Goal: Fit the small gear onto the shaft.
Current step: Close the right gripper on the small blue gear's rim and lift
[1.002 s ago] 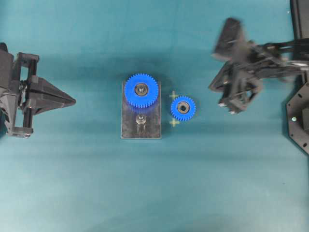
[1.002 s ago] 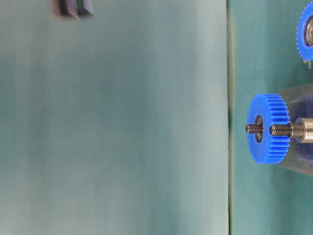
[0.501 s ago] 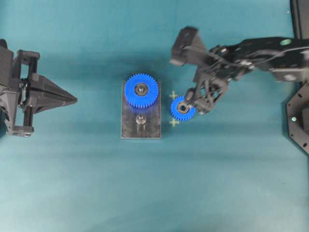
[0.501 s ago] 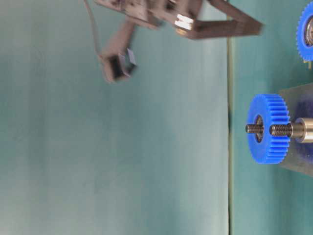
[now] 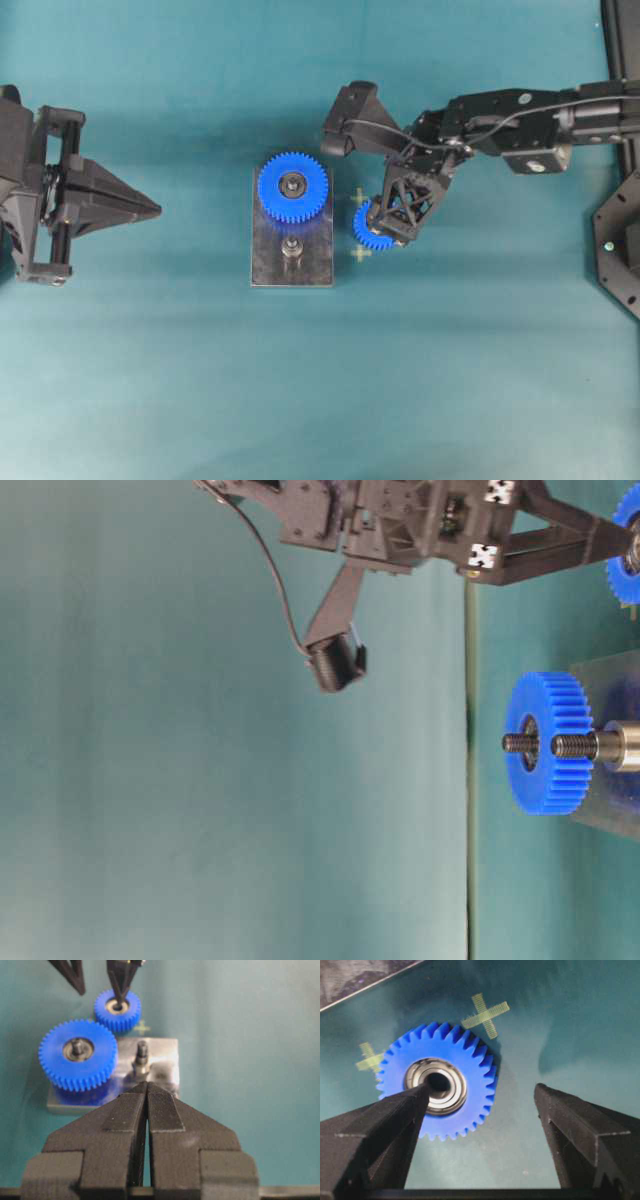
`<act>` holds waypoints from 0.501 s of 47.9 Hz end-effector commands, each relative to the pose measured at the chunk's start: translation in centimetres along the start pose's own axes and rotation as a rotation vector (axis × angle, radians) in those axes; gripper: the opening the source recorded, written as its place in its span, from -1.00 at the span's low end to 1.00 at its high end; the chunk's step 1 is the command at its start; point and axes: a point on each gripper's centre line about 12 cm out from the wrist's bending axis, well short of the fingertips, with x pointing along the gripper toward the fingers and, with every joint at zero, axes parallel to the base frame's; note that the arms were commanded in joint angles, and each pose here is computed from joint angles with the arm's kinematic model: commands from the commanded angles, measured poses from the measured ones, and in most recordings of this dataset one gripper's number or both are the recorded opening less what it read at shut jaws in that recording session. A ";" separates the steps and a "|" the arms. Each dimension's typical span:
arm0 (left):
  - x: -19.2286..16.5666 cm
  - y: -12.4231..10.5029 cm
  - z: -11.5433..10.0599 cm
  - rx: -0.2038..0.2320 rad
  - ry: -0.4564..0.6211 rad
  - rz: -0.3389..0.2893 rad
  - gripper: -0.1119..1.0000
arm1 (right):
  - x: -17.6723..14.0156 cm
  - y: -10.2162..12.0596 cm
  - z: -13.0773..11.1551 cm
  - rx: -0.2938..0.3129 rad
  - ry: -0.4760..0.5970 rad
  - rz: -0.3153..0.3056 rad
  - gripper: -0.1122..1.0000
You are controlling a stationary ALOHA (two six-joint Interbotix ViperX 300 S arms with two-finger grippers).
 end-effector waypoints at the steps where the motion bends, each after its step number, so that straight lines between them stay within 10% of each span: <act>1: 0.0 -0.1 0.7 0.002 -0.021 -0.002 -0.80 | -0.5 0.2 0.7 -0.009 -0.027 0.002 0.82; 24: 0.2 -0.1 0.5 0.002 -0.009 -0.002 -0.80 | 0.6 -0.3 0.4 0.011 0.013 -0.016 0.71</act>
